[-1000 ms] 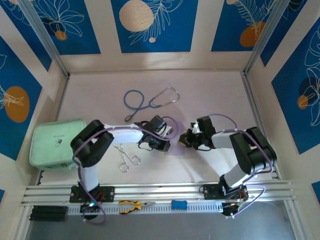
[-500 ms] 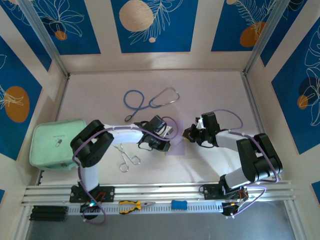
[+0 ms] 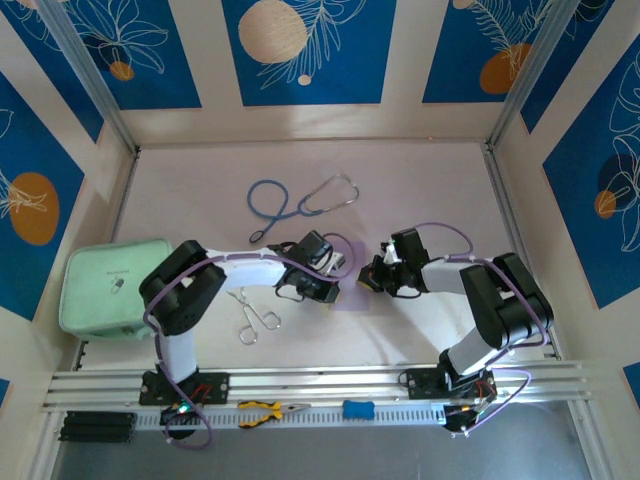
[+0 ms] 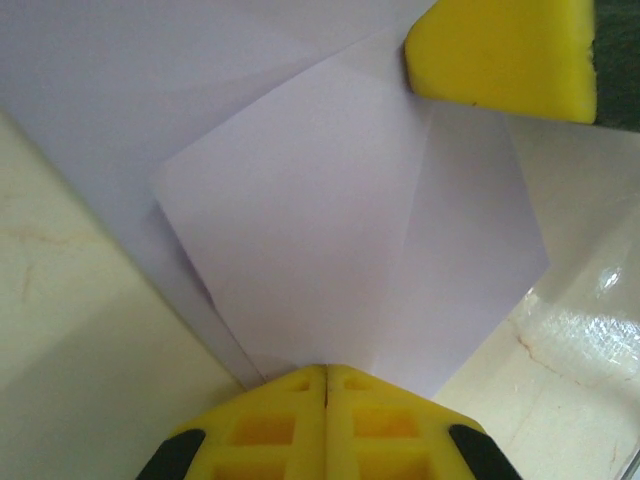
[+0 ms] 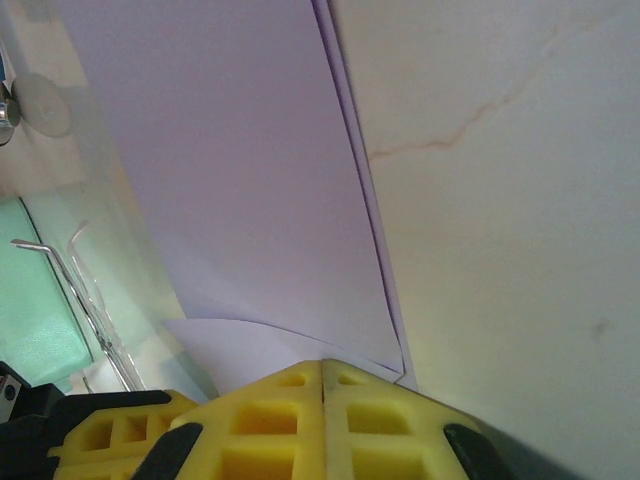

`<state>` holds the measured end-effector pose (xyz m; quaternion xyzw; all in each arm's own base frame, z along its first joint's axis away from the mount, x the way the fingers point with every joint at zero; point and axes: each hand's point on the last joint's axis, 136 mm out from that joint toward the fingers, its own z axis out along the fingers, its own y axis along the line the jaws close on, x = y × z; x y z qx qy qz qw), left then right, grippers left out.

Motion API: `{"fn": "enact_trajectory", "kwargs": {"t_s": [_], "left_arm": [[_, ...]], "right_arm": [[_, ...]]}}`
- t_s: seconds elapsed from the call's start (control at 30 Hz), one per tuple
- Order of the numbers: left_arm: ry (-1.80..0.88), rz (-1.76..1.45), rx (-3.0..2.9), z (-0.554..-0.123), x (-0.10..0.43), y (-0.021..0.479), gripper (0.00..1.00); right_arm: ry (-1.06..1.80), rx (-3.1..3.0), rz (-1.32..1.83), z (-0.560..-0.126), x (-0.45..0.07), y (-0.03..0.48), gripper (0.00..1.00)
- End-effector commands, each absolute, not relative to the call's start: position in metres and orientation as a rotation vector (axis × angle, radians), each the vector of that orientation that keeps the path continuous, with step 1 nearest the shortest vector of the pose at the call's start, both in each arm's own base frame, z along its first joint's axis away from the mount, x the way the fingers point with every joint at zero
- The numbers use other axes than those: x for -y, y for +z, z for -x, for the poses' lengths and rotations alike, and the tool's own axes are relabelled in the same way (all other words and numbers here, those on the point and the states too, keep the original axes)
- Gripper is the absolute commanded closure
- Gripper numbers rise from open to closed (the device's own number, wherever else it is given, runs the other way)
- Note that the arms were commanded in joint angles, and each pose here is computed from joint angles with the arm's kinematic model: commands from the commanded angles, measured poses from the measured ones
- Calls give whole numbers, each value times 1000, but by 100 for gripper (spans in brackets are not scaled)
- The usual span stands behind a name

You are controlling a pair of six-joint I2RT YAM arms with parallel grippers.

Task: Fold a paper plane with a square sheet of paper (pick it up from the middle)
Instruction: Fold the triangle a second time at the center of the table.

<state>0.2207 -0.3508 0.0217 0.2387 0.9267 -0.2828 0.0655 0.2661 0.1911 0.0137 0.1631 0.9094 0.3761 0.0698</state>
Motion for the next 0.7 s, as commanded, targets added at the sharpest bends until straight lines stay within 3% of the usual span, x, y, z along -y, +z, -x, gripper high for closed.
{"fn": "enact_trajectory", "kwargs": {"t_s": [0.0, 0.23, 0.67], "left_arm": [[-803, -699, -2832, -217, 338, 33, 100], [-998, -709, -2726, -222, 371, 73, 100], [-1178, -734, -2732, -226, 412, 58, 100]], "right_arm": [[1050, -2793, -516, -260, -182, 0, 100], [1051, -2802, -529, -258, -181, -2, 100], [1053, -2806, -537, -255, -181, -4, 100]]}}
